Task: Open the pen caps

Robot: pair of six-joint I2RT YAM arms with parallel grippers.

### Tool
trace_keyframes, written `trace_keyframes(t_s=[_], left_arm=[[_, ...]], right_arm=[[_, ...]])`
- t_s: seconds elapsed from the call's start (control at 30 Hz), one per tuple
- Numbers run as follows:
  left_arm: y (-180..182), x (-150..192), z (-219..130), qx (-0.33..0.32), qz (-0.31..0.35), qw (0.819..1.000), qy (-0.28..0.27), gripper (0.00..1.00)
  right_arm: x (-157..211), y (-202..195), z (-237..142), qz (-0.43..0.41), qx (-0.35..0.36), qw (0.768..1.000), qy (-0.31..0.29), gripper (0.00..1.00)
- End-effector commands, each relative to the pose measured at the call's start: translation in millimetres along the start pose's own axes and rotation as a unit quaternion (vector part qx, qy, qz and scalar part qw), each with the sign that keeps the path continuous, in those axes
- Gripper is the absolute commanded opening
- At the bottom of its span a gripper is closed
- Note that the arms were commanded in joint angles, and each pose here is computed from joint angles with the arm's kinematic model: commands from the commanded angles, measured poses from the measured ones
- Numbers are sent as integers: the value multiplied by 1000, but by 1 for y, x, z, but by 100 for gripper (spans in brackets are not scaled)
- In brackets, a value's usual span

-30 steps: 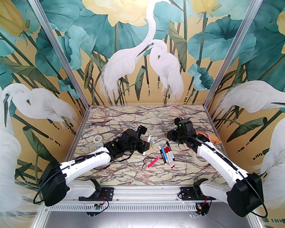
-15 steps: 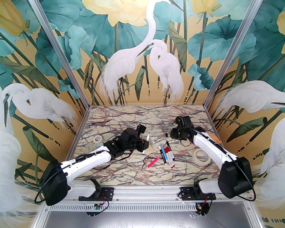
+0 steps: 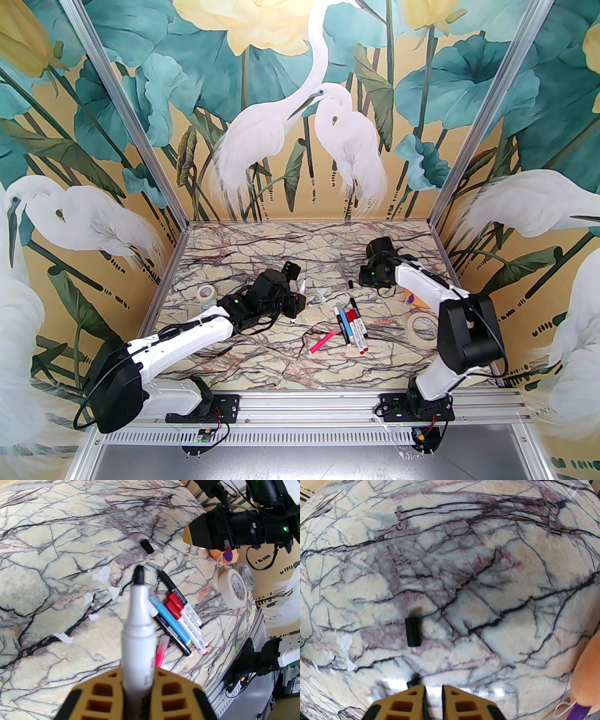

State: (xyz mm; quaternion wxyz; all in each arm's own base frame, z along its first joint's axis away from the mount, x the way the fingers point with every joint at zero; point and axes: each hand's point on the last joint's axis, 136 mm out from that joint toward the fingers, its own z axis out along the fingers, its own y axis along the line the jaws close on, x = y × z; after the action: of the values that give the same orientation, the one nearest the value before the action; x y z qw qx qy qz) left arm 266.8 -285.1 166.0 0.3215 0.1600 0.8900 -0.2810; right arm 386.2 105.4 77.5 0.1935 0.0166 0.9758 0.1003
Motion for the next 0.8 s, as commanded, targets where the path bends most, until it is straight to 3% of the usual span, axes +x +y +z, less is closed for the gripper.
trace_keyframes(t_s=[0.0, 0.77], left_arm=[[4, -4, -7, -10, 3, 1000, -7, 6], [2, -4, -11, -1, 0, 1000, -15, 7]], right_arm=[[-12, 2, 8, -17, -1, 1000, 3, 14], [-11, -1, 52, -13, -5, 999, 40, 15]])
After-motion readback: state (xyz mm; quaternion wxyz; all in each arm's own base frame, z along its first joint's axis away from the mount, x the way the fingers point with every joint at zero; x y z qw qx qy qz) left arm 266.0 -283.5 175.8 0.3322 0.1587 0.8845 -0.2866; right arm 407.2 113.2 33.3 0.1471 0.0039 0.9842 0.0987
